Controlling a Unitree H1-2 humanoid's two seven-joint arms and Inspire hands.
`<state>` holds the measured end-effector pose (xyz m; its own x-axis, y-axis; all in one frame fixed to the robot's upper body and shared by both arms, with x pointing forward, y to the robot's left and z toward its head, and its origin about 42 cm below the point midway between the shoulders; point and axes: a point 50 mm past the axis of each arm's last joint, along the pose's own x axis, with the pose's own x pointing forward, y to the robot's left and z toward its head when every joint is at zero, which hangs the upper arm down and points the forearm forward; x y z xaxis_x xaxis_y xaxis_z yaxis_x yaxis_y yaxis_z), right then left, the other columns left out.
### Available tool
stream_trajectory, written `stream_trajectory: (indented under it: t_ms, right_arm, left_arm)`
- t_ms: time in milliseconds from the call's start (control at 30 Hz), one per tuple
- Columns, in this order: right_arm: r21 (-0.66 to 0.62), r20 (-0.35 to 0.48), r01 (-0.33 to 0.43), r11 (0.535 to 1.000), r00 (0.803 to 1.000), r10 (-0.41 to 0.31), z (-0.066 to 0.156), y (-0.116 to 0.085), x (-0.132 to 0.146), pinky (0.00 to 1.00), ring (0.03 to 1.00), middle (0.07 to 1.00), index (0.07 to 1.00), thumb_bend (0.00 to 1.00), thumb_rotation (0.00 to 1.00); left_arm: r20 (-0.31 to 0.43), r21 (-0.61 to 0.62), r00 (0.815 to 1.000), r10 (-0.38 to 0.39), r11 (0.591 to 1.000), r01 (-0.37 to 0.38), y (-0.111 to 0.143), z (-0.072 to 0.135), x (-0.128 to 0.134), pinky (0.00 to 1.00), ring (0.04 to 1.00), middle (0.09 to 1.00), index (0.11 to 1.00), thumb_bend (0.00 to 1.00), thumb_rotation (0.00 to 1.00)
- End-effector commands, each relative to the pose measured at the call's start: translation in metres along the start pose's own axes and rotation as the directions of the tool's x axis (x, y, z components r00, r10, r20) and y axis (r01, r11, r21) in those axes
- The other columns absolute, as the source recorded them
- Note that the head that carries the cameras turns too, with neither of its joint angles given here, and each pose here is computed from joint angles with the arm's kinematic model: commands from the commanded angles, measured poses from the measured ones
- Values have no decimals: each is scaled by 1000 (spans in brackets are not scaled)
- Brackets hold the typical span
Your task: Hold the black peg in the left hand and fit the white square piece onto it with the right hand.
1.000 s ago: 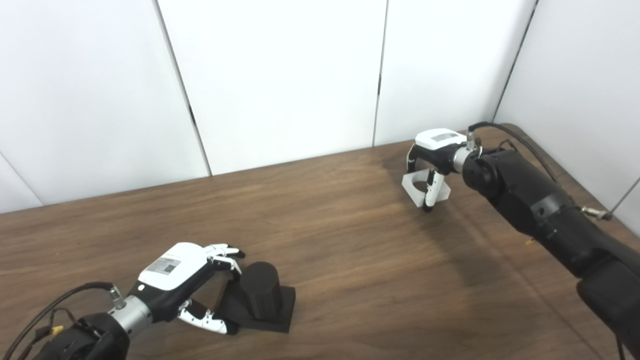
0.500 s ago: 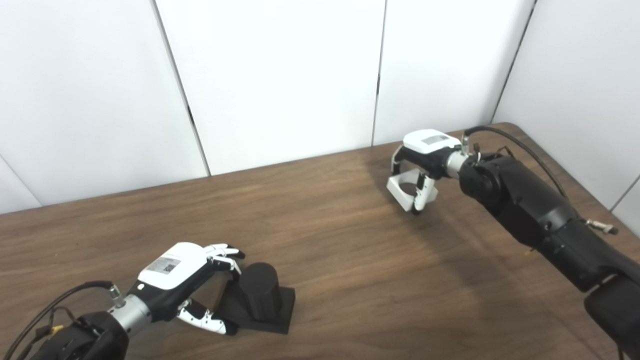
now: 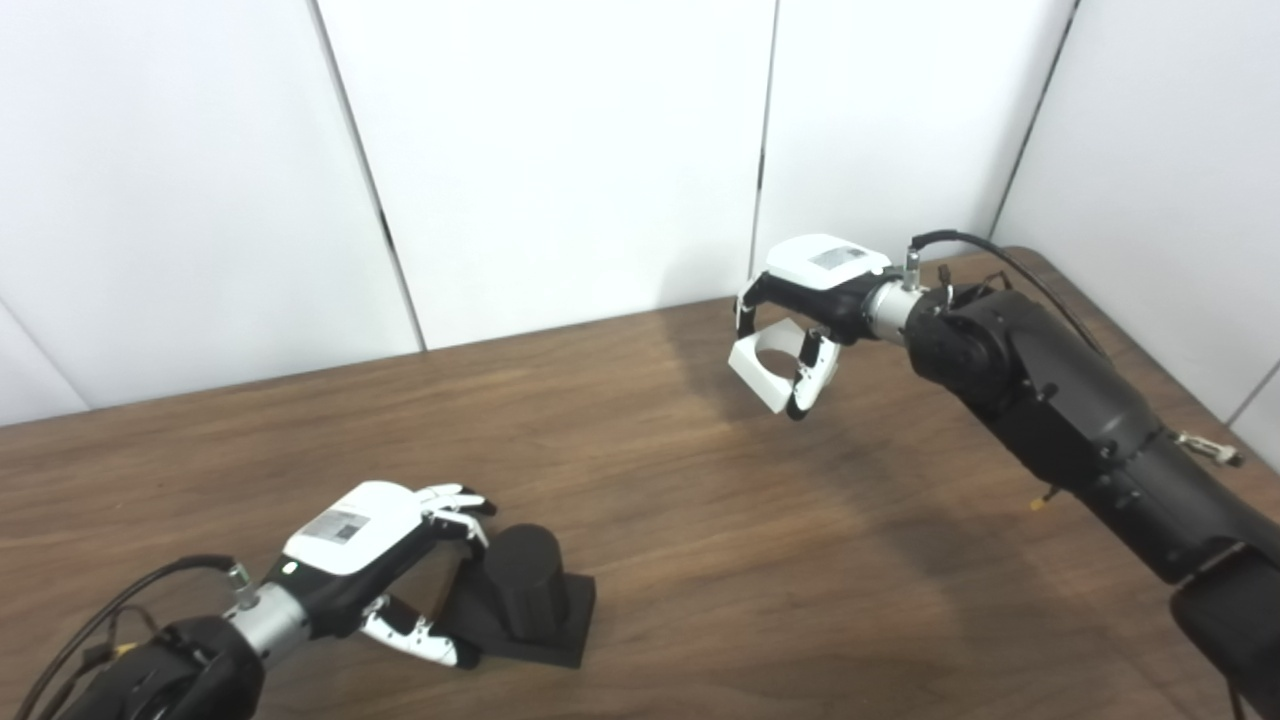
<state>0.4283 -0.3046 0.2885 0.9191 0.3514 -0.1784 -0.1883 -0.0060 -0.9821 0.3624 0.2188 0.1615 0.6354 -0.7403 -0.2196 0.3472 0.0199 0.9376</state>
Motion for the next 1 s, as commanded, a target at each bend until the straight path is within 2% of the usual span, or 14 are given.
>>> stream_trajectory:
  t_ms: [0, 133, 367, 533, 733, 967]
  right_arm:
    - [-28, 54, 93, 995, 994, -91, 7, -33, -3, 819, 866, 799, 481, 523, 131]
    - [-31, 106, 91, 995, 991, -87, 23, -35, -9, 843, 867, 803, 481, 523, 131]
    - [0, 188, 101, 995, 977, -99, 43, -40, -18, 799, 858, 796, 480, 522, 128]
    - [26, 232, 95, 995, 968, -99, 58, -47, -24, 835, 865, 804, 480, 522, 129]
    - [40, 303, 84, 996, 949, -92, 75, -53, -30, 847, 867, 804, 479, 522, 130]
    - [53, 379, 68, 996, 921, -83, 91, -55, -33, 800, 864, 804, 478, 522, 131]
  left_arm:
    - [-25, 9, 989, -144, 989, 144, -25, 1, 2, 779, 922, 884, 488, 525, 62]
    - [-28, 3, 989, -148, 989, 149, -28, 3, 6, 793, 925, 890, 488, 525, 63]
    - [-23, 33, 990, -143, 989, 143, -26, 6, 12, 762, 922, 888, 489, 524, 67]
    - [-31, 46, 988, -154, 987, 155, -23, 9, 19, 776, 938, 891, 490, 524, 69]
    - [-25, 41, 989, -145, 988, 146, -20, 12, 27, 745, 933, 890, 490, 524, 68]
    - [-39, 40, 987, -155, 987, 157, -19, 15, 33, 771, 943, 906, 490, 524, 70]
